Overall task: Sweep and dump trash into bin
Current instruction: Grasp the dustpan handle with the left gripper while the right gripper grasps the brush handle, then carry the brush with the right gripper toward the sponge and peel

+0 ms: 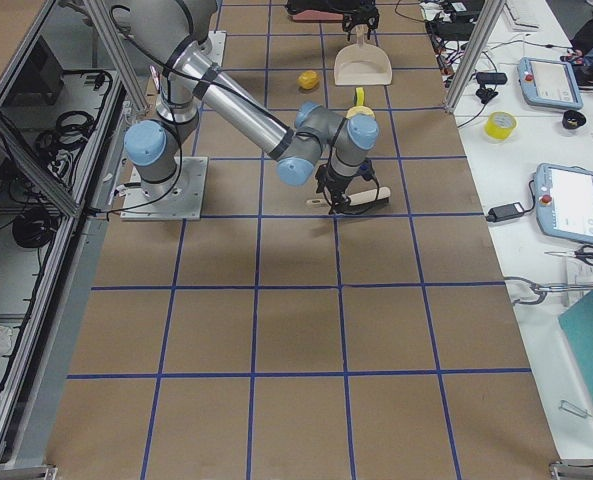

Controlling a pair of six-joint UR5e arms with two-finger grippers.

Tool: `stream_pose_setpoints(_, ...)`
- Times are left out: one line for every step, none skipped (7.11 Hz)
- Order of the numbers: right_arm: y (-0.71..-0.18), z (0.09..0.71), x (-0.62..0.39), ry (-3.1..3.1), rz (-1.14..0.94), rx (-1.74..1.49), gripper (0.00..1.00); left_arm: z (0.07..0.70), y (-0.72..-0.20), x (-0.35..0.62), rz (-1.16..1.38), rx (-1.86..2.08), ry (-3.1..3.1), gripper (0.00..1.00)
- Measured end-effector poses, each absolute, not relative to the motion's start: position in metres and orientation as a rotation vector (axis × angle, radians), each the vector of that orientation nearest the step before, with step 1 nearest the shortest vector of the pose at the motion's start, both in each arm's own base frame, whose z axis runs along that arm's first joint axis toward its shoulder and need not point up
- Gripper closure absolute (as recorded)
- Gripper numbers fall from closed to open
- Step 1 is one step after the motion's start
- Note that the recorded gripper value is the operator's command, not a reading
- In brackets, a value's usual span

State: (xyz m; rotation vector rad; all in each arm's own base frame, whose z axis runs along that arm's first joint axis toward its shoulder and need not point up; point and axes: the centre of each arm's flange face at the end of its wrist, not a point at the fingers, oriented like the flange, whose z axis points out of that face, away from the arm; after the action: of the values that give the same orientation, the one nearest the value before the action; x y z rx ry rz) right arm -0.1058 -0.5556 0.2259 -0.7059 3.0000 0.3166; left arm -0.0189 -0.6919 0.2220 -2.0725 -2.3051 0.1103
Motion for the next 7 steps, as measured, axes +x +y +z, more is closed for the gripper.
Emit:
stream_pose_setpoints(-0.555, 0.225, -0.106, 2.998, 0.321, -0.704, 0.73, 0.217, -0.693, -0.021, 0.124, -2.047, -2.317, 0.11)
stream_pose_setpoints(-0.554, 0.222, -0.105, 2.995, 0.327, -0.702, 0.99, 0.211, -0.695, -0.024, 0.131, -2.032, -2.325, 0.11)
stream_pose_setpoints(-0.553, 0.22, -0.105, 2.992, 0.333, -0.7, 1.0, 0.207, -0.695, -0.027, 0.134, -2.024, -2.331, 0.11)
stream_pose_setpoints(-0.553, 0.22, -0.105, 2.994, 0.333, -0.691, 1.0, 0.206, -0.695, -0.029, 0.135, -2.021, -2.331, 0.11)
stream_pose_setpoints(-0.554, 0.223, -0.105, 3.009, 0.329, -0.656, 1.0, 0.204, -0.695, -0.033, 0.134, -2.02, -2.331, 0.14)
stream_pose_setpoints(-0.554, 0.228, -0.103, 3.034, 0.322, -0.571, 1.0, 0.202, -0.694, -0.037, 0.132, -2.021, -2.326, 0.22)
stream_pose_setpoints(-0.556, 0.234, -0.096, 3.062, 0.313, -0.456, 1.0, 0.199, -0.694, -0.04, 0.127, -2.024, -2.321, 0.36)
